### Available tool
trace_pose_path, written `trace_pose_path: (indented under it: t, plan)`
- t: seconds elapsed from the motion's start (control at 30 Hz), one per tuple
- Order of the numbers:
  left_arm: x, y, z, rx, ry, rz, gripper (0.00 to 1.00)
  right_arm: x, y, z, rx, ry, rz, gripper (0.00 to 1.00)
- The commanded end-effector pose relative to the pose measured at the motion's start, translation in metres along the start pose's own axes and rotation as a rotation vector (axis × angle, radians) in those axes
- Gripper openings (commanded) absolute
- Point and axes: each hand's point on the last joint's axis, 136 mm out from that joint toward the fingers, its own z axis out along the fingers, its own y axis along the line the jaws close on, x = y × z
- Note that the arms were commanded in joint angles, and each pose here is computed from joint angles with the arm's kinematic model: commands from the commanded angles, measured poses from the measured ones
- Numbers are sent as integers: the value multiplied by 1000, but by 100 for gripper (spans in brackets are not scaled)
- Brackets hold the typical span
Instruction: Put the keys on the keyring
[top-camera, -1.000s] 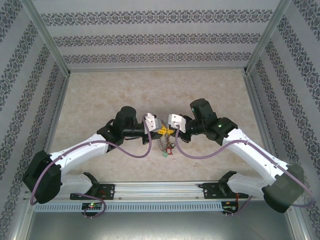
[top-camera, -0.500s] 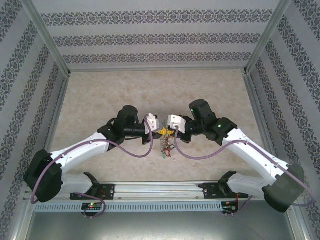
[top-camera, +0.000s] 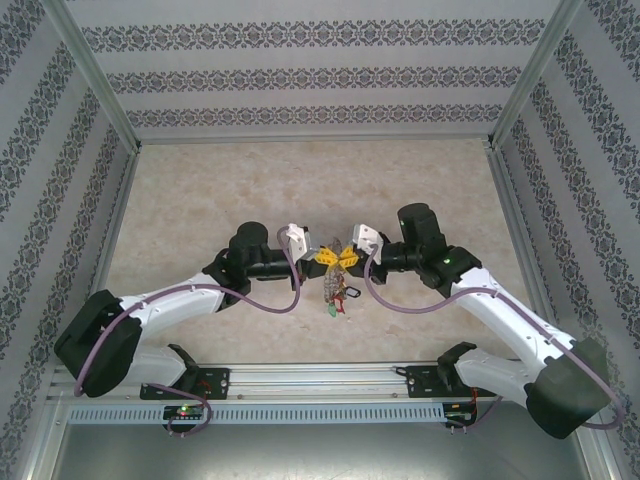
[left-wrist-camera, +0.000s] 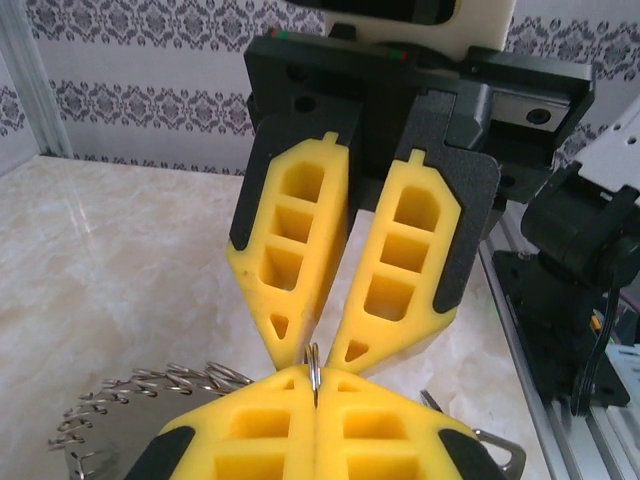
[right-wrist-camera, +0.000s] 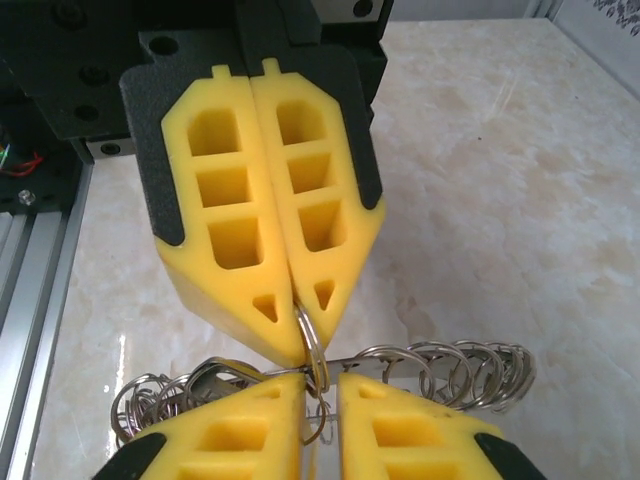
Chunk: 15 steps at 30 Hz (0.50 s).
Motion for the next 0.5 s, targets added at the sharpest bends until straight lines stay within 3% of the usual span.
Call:
trace_pose_path:
  t: [0.0, 0.3, 0.37, 0.47]
  plan:
    - [-59, -15, -7, 67, -211, 108, 0, -2, 4, -3, -27, -50, 15, 18]
    - [-79, -22, -9, 128, -327, 94, 0, -17, -2, -5, -33, -138, 15, 13]
    - [-76, -21, -8, 116, -314, 97, 0, -19, -6, -7, -20, -138, 15, 4]
    - [-64, -17, -8, 75, -254, 108, 0, -22, -8, -10, -6, -120, -4, 0]
